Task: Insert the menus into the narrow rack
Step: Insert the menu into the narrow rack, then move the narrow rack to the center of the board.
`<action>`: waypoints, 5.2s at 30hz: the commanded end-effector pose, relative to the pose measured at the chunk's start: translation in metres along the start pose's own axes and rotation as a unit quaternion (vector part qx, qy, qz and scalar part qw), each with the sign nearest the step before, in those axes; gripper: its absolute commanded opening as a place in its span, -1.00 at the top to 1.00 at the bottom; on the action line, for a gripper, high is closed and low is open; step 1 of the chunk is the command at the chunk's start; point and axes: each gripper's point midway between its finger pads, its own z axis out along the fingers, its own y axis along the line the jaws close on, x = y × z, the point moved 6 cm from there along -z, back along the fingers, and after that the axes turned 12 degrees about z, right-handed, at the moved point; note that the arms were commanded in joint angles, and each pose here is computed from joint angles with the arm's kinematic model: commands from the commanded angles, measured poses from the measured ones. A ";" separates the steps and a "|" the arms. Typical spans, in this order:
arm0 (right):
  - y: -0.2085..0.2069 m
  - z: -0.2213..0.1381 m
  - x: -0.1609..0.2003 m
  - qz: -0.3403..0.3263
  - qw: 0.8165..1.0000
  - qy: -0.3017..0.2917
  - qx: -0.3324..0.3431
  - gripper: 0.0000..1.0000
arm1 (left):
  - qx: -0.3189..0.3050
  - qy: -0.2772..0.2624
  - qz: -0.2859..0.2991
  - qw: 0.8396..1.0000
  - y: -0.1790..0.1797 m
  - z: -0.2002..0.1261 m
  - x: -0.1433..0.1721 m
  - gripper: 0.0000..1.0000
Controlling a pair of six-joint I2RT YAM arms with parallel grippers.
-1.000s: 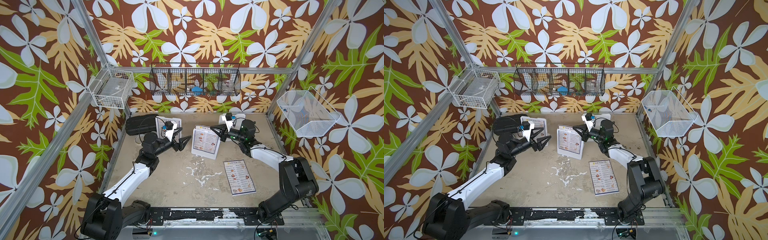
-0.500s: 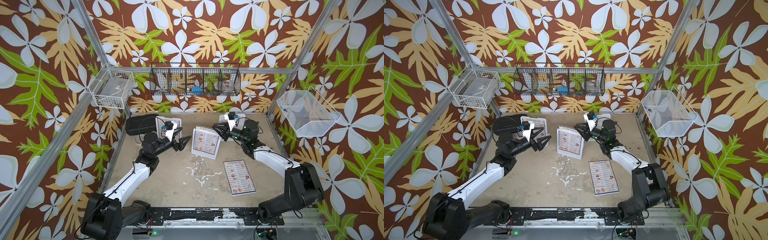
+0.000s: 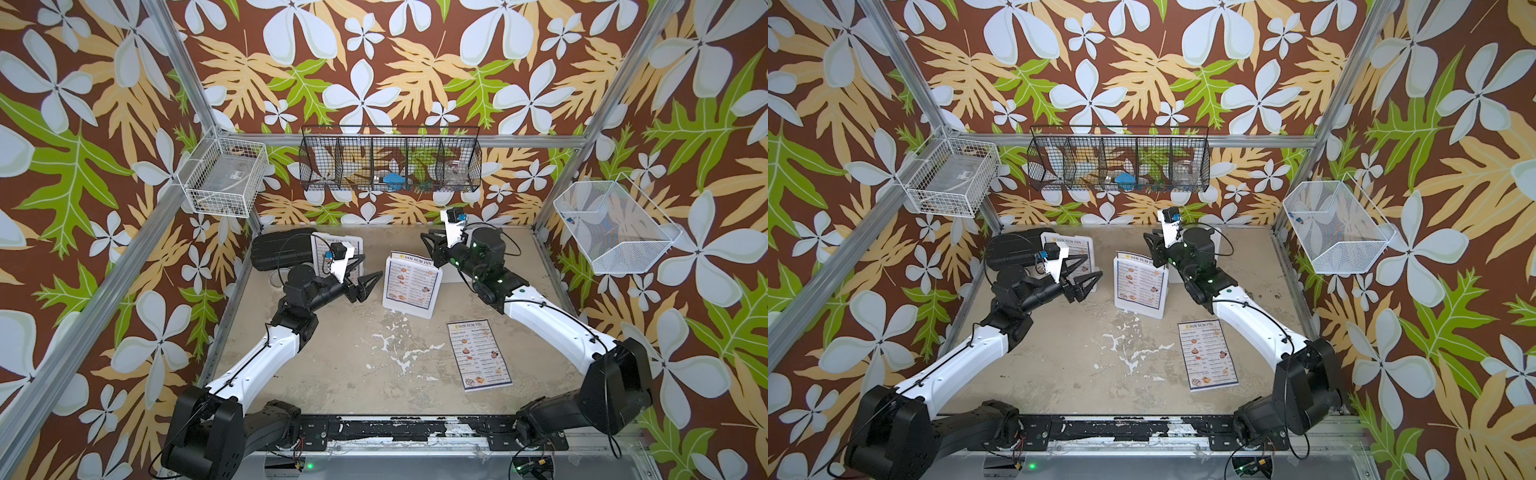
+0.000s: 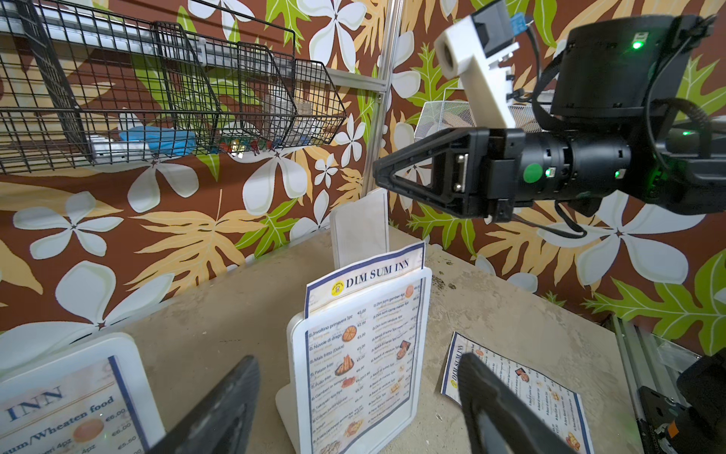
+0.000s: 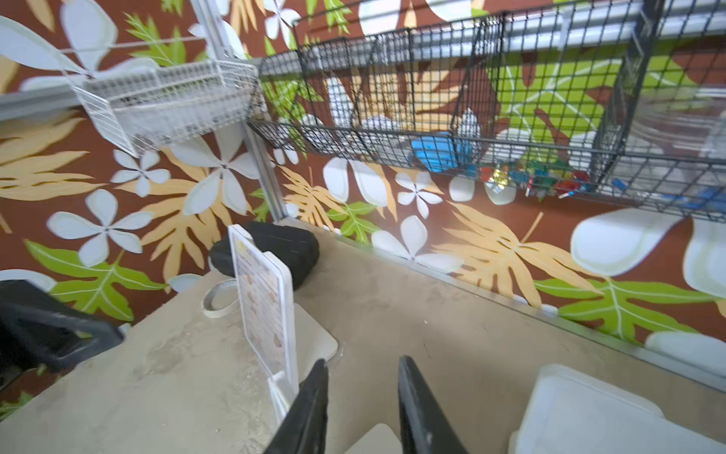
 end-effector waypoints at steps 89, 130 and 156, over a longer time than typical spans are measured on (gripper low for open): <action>-0.031 -0.049 0.168 0.073 0.994 0.033 0.077 -0.63 | -0.018 0.049 -0.141 0.989 0.003 0.020 0.141 -0.57; -0.096 0.032 0.193 0.103 0.983 0.080 0.128 -0.65 | -0.077 0.131 -0.184 0.971 0.038 0.073 0.179 -0.39; -0.096 -0.063 0.119 0.094 0.982 -0.035 0.162 -0.99 | -0.360 -0.036 -0.057 0.930 0.010 -0.106 0.111 -0.88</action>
